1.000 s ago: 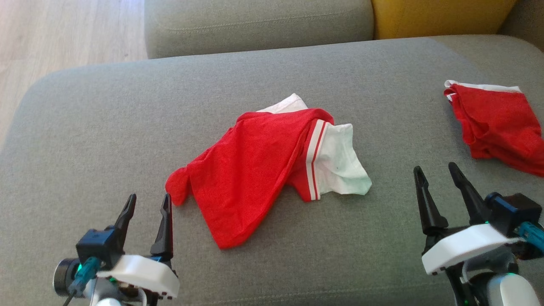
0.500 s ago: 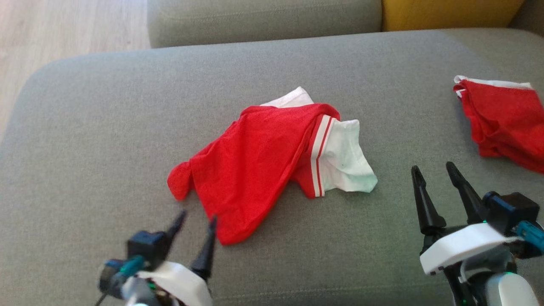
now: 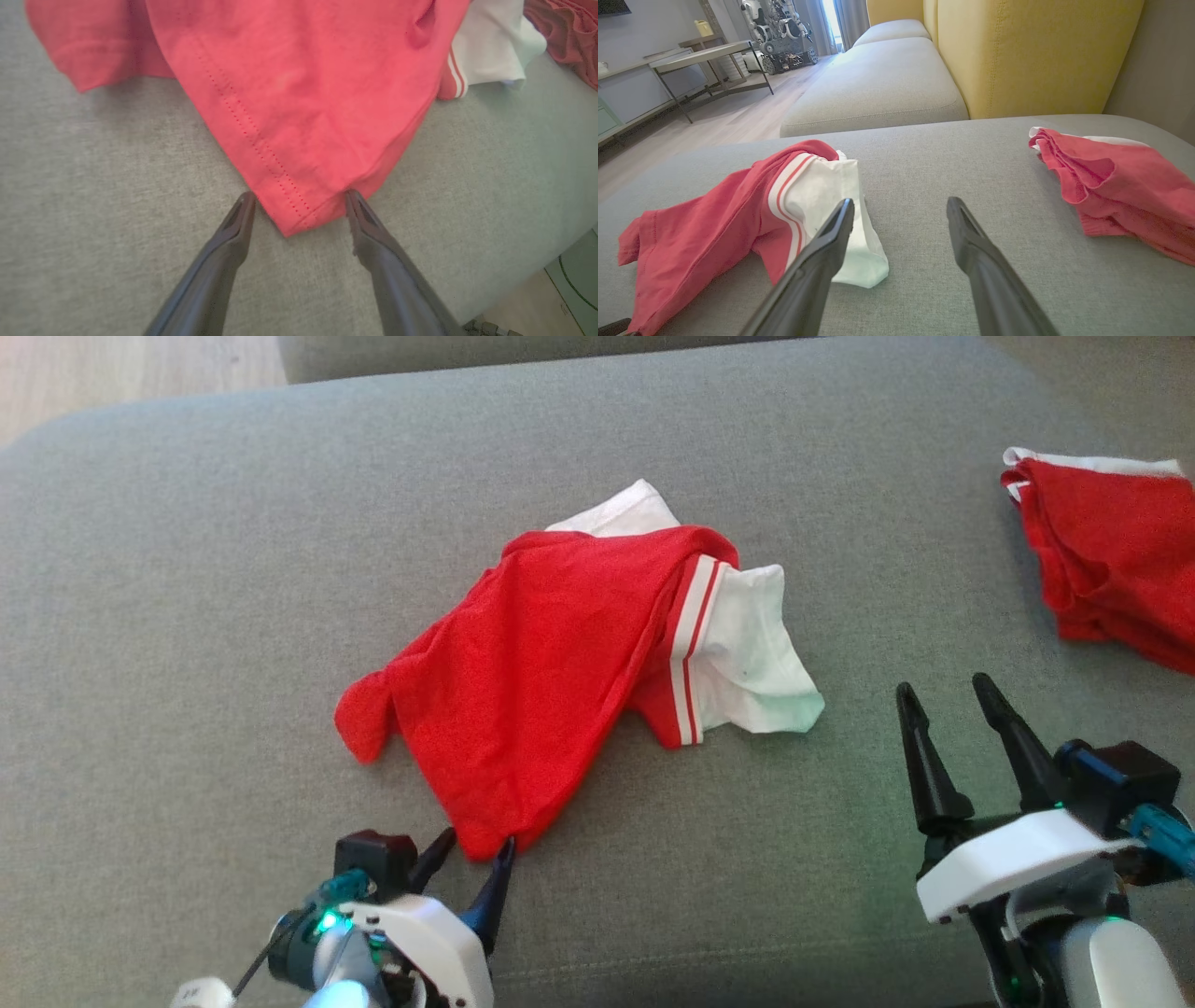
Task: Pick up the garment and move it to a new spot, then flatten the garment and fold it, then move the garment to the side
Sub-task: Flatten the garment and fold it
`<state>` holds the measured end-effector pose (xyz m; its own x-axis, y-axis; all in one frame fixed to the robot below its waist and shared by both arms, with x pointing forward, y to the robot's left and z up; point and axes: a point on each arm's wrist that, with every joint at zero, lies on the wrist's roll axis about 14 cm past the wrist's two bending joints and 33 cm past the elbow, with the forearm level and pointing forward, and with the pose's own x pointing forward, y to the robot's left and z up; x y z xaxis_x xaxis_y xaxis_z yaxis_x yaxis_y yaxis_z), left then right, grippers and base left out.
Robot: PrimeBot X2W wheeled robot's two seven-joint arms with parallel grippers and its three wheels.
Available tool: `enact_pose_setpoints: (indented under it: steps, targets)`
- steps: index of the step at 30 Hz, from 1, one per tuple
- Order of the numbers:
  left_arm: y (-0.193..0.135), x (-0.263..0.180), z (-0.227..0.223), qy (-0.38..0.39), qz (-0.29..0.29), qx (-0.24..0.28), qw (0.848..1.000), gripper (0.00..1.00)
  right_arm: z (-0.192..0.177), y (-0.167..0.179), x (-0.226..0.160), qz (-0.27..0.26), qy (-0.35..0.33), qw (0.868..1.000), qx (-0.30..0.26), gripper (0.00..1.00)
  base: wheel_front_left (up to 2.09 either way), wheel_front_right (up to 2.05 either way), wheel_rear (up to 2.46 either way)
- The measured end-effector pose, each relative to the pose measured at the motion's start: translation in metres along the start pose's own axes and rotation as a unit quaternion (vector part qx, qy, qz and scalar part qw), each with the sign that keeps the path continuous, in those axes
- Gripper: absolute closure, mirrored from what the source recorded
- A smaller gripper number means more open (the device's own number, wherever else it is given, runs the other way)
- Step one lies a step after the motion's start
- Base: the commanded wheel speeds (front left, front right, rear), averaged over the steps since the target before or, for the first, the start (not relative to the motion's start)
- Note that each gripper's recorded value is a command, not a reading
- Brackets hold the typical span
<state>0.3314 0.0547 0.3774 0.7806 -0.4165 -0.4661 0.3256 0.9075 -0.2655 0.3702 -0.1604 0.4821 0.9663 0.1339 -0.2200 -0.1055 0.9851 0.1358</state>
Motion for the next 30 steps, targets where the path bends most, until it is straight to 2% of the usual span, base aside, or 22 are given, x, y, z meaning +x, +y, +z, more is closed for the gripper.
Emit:
enact_pose_setpoints:
  steps: [1, 2, 3, 10, 15, 21, 28, 29, 30]
  targets:
    - [-0.001, 0.003, 0.0, 0.0, -0.003, -0.002, 1.0, 0.37, -0.001, -0.001, 0.001, -0.002, 0.001, 1.0, 0.0, 0.0, 0.0, 0.0, 0.0]
    - [-0.002, 0.005, -0.001, 0.003, -0.006, -0.007, 1.0, 0.87, -0.002, -0.003, 0.001, -0.004, 0.004, 1.0, 0.001, 0.0, 0.0, 0.0, 0.0]
    - [-0.004, 0.007, -0.004, 0.008, -0.01, -0.013, 1.0, 1.0, -0.004, -0.004, 0.001, -0.006, 0.007, 1.0, 0.001, 0.0, 0.0, 0.0, 0.0]
    - [0.002, 0.016, -0.004, 0.007, -0.008, -0.014, 1.0, 1.0, -0.023, -0.011, 0.009, -0.014, 0.037, 0.999, 0.003, 0.0, 0.0, 0.0, 0.0]
    - [0.012, 0.02, 0.004, -0.008, 0.003, -0.016, 1.0, 1.0, -0.06, 0.005, 0.02, 0.024, 0.103, 0.994, -0.017, 0.0, 0.0, 0.0, 0.0]
    - [0.024, 0.024, 0.01, -0.02, 0.016, -0.013, 1.0, 1.0, -0.085, 0.025, 0.04, 0.07, 0.147, 0.986, -0.031, 0.0, 0.0, 0.0, 0.0]
    - [0.03, 0.026, 0.013, -0.031, 0.024, -0.019, 0.999, 1.0, -0.107, 0.024, 0.053, 0.074, 0.183, 0.98, -0.037, 0.0, 0.0, 0.0, 0.0]
    - [0.03, 0.026, 0.014, -0.034, 0.025, -0.019, 0.999, 1.0, -0.113, 0.022, 0.053, 0.072, 0.195, 0.977, -0.036, 0.35, 0.0, 0.0, 0.0]
    - [0.031, 0.026, 0.015, -0.037, 0.026, -0.02, 0.999, 1.0, -0.115, 0.021, 0.054, 0.072, 0.197, 0.977, -0.034, 0.84, 0.0, 0.0, 0.0]
